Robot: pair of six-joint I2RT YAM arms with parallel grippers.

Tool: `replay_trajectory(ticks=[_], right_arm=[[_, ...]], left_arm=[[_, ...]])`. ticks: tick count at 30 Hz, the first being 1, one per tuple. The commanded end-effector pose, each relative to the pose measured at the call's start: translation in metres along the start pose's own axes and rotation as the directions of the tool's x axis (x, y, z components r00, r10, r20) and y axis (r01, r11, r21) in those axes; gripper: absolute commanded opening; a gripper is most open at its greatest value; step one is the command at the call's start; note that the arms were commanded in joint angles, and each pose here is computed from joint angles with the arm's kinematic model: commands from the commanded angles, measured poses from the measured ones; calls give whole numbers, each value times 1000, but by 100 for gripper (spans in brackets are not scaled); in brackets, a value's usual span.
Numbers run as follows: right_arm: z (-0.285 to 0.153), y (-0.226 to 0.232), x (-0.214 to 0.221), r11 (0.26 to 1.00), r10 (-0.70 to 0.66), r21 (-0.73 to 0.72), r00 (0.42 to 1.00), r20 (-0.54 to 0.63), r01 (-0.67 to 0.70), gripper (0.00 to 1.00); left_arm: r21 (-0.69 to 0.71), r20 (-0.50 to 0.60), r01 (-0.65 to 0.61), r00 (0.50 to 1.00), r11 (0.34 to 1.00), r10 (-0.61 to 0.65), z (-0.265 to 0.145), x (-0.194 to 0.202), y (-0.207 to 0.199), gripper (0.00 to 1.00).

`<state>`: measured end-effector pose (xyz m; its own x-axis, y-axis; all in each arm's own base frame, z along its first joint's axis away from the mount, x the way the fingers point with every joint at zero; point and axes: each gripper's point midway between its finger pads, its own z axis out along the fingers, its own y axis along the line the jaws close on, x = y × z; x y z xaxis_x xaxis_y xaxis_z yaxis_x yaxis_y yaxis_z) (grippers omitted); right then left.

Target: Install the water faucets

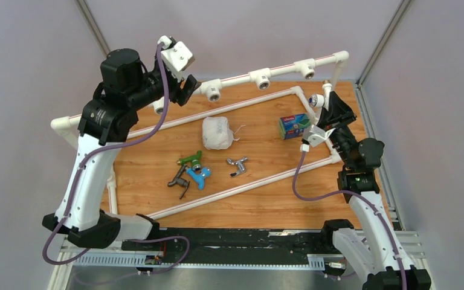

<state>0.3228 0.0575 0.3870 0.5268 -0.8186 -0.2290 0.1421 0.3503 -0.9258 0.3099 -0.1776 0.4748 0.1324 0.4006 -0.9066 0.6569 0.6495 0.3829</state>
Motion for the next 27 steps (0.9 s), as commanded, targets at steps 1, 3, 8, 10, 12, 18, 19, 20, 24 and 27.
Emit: replay_trajectory(ticks=[1,3,8,10,12,18,19,20,24,27], right_arm=[[2,-30,-5,970,-231,78,973,-13,231,0],[7,-29,-4,963,-260,65,966,-11,260,0],[17,-28,-1,959,-277,65,961,-1,277,0],[20,-28,-2,958,-280,74,960,9,279,0],[21,-30,-4,956,-283,85,959,21,281,0],[26,-22,-8,957,-285,66,957,58,281,0],[27,-20,-9,959,-282,60,957,65,278,0],[29,-20,-9,959,-280,58,958,70,276,0],[33,-17,-7,958,-284,55,956,75,281,0],[36,-17,-7,957,-289,48,954,80,285,0]], left_arm=[[49,15,67,998,997,-68,26,-8,-11,73],[69,10,26,1000,997,-27,40,-11,-17,73],[101,-50,-50,997,994,55,77,-4,-20,74],[112,-54,-79,995,991,86,85,-4,-19,74],[150,-48,-119,991,982,127,91,-4,-25,74],[243,-80,-208,969,948,234,111,17,-46,75],[249,-101,-211,965,945,242,114,24,-48,75],[251,-111,-223,960,942,257,117,28,-49,75],[265,-143,-247,946,932,292,126,41,-54,74],[291,-140,-245,945,925,294,125,43,-60,71]])
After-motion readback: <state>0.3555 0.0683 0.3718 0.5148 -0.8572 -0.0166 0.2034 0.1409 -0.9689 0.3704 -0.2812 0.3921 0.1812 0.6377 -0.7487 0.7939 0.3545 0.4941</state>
